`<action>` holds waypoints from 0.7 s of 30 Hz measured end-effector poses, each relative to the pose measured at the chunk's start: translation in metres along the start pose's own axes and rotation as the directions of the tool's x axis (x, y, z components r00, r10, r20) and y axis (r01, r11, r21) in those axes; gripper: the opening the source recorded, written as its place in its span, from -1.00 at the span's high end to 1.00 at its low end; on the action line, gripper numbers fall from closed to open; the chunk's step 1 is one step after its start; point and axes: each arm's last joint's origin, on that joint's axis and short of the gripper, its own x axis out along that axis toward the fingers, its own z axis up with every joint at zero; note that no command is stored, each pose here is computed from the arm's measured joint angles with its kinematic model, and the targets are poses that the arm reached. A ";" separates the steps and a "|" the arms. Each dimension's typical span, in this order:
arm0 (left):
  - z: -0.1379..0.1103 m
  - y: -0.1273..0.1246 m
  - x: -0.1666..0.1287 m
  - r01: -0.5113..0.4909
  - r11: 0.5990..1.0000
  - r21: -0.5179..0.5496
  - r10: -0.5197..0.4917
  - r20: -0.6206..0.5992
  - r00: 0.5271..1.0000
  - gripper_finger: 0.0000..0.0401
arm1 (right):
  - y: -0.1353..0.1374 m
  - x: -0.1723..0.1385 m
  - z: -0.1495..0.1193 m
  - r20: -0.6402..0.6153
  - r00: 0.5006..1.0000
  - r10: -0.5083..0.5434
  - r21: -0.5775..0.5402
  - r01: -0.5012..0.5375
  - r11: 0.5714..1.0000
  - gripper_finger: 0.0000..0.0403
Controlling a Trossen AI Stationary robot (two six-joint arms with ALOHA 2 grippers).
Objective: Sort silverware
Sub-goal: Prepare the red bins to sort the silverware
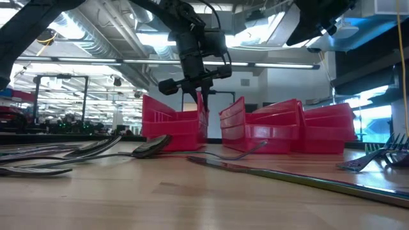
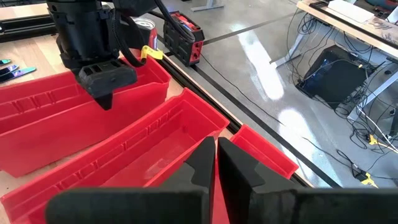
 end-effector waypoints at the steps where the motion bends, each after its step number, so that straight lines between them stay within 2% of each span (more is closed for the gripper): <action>1: 0.000 0.000 0.000 0.000 1.000 0.002 0.000 0.000 1.000 0.91 | 0.000 0.000 0.000 0.000 1.000 0.000 0.000 0.000 1.000 0.99; 14: 0.000 0.000 0.000 0.004 1.000 -0.012 -0.004 0.000 1.000 0.90 | 0.000 0.000 0.000 0.000 1.000 0.000 0.000 0.000 1.000 0.99; 18: 0.001 -0.004 0.000 0.039 0.999 0.022 -0.039 0.019 0.999 0.76 | 0.000 0.000 0.000 0.000 1.000 0.000 0.000 0.000 1.000 0.99; 21: 0.002 -0.004 0.000 0.036 0.999 0.008 -0.036 0.030 0.999 0.61 | 0.000 0.000 0.000 0.000 1.000 0.000 0.000 0.000 1.000 0.99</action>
